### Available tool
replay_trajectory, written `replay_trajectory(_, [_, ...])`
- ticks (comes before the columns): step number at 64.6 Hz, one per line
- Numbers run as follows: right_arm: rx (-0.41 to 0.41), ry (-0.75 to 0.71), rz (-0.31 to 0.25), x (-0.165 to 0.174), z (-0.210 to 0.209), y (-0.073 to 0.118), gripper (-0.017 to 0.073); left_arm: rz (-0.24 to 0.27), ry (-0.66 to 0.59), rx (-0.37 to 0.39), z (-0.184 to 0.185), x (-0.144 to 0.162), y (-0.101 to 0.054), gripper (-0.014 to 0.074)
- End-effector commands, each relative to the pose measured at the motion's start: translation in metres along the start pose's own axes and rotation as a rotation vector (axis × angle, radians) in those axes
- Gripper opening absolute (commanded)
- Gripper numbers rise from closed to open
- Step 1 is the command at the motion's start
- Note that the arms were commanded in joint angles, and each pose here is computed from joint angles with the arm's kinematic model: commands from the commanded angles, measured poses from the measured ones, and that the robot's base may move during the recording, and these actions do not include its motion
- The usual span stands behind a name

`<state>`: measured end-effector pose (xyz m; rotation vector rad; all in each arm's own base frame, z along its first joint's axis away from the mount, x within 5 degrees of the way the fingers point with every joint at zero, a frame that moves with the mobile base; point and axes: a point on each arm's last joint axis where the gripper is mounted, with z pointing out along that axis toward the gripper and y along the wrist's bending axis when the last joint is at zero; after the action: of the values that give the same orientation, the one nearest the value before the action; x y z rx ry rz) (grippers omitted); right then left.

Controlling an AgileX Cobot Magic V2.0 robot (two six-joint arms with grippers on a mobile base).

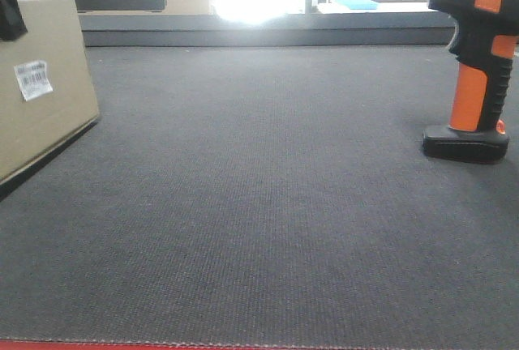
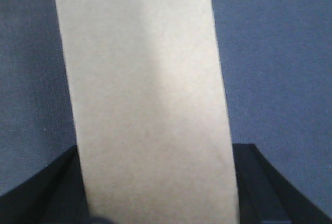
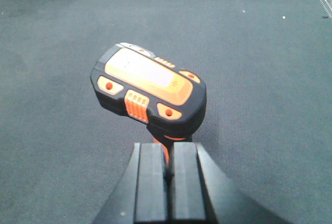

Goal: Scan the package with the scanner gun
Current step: 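Lower the box onto the table and release it with the left gripper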

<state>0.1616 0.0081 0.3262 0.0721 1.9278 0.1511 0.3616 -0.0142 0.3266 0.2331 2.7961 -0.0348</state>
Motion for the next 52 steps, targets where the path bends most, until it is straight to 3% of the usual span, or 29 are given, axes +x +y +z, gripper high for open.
replay_trajectory(1, [0.005, -0.008, -0.002, 0.0, -0.001, -0.001, -0.0153, -0.022, -0.025, -0.008, -0.001, -0.004, -0.002, -0.0111])
replay_trajectory(9, [0.005, -0.008, -0.002, 0.0, -0.001, -0.001, -0.0153, -0.039, -0.023, -0.009, 0.0, -0.004, -0.002, -0.0094])
replay_trajectory(15, [0.005, -0.008, -0.002, 0.0, -0.001, -0.001, -0.0153, -0.039, -0.012, -0.008, 0.0, -0.003, -0.002, 0.0021])
replay_trajectory(20, [0.005, -0.008, -0.002, 0.0, -0.001, -0.001, -0.0153, -0.039, 0.0, -0.006, 0.0, -0.001, -0.002, 0.0181])
replay_trajectory(29, [0.005, -0.01, -0.002, 0.0, -0.001, -0.001, -0.0153, -0.039, 0.002, -0.006, -0.001, -0.001, -0.002, 0.0547])
replay_trajectory(32, [0.005, -0.012, -0.002, 0.0, -0.001, -0.001, -0.0153, -0.042, -0.004, -0.007, -0.004, 0.0, -0.002, 0.0625])
replay_trajectory(43, [0.009, -0.014, -0.014, -0.001, -0.001, -0.001, -0.0153, -0.04, -0.072, -0.014, -0.031, 0.006, -0.004, 0.0503])
replay_trajectory(52, [0.015, -0.003, -0.033, 0.001, -0.001, -0.002, -0.0153, -0.038, -0.164, -0.017, -0.068, 0.017, -0.007, 0.0467])
